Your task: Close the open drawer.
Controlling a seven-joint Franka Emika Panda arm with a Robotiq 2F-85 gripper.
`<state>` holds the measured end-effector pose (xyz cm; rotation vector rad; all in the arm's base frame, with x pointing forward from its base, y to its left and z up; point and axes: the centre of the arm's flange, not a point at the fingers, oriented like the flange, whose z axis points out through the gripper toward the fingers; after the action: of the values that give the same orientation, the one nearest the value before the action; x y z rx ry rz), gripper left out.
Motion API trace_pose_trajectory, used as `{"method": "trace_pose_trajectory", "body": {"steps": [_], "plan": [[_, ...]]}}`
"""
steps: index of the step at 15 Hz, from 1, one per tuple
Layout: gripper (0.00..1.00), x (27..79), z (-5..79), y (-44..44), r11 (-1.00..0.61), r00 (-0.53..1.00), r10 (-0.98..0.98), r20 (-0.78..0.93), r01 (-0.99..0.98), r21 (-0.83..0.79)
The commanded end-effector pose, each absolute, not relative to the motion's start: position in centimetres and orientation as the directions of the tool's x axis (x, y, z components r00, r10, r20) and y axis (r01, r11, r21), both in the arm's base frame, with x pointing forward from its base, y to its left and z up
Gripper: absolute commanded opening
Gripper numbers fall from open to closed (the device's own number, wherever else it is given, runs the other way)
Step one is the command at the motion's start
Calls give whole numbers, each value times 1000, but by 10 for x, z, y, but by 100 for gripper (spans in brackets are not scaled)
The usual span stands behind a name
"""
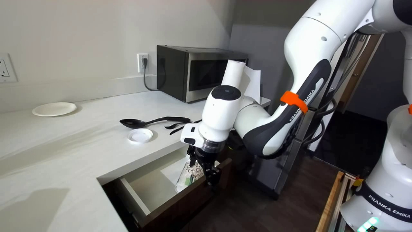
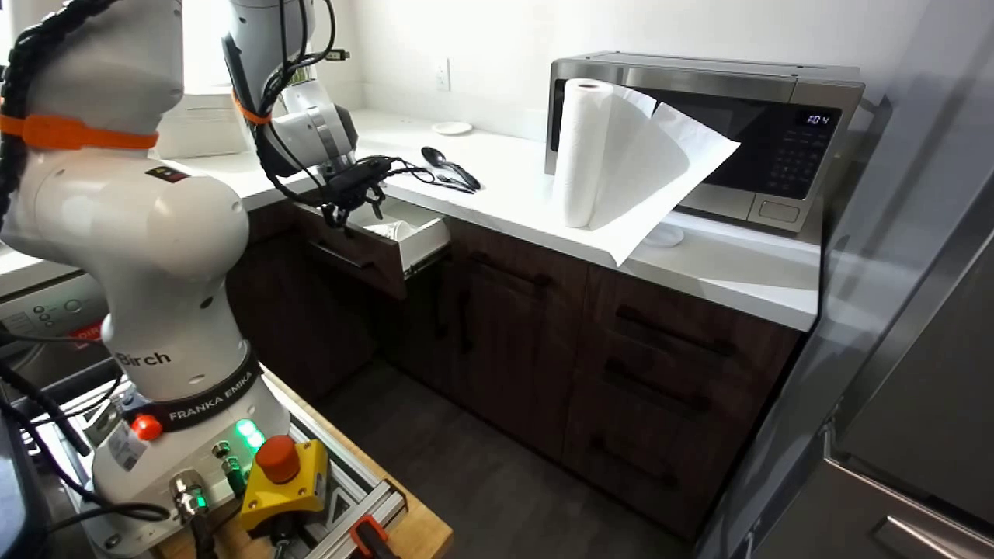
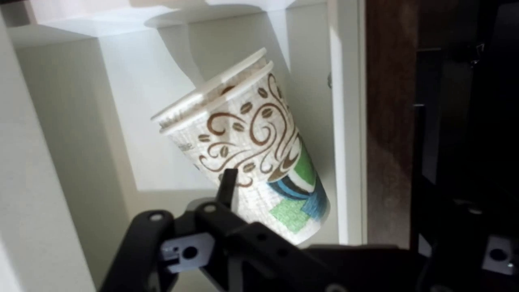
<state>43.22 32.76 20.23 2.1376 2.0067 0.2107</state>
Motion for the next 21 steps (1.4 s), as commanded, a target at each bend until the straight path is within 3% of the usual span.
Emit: {"method": "trace_pose_trajectory", "body": {"steps": [1, 4, 7, 14, 21], "plan": [[100, 427, 222, 338, -35, 68, 995, -70, 921, 387], [100, 438, 228, 337, -75, 118, 991, -64, 882, 464], [100, 453, 224, 336, -96, 135, 989, -59, 893, 440], [100, 387, 242, 368, 251, -249, 967, -50, 910, 329], [100, 378, 204, 361, 276, -268, 959, -95, 958, 74]]}}
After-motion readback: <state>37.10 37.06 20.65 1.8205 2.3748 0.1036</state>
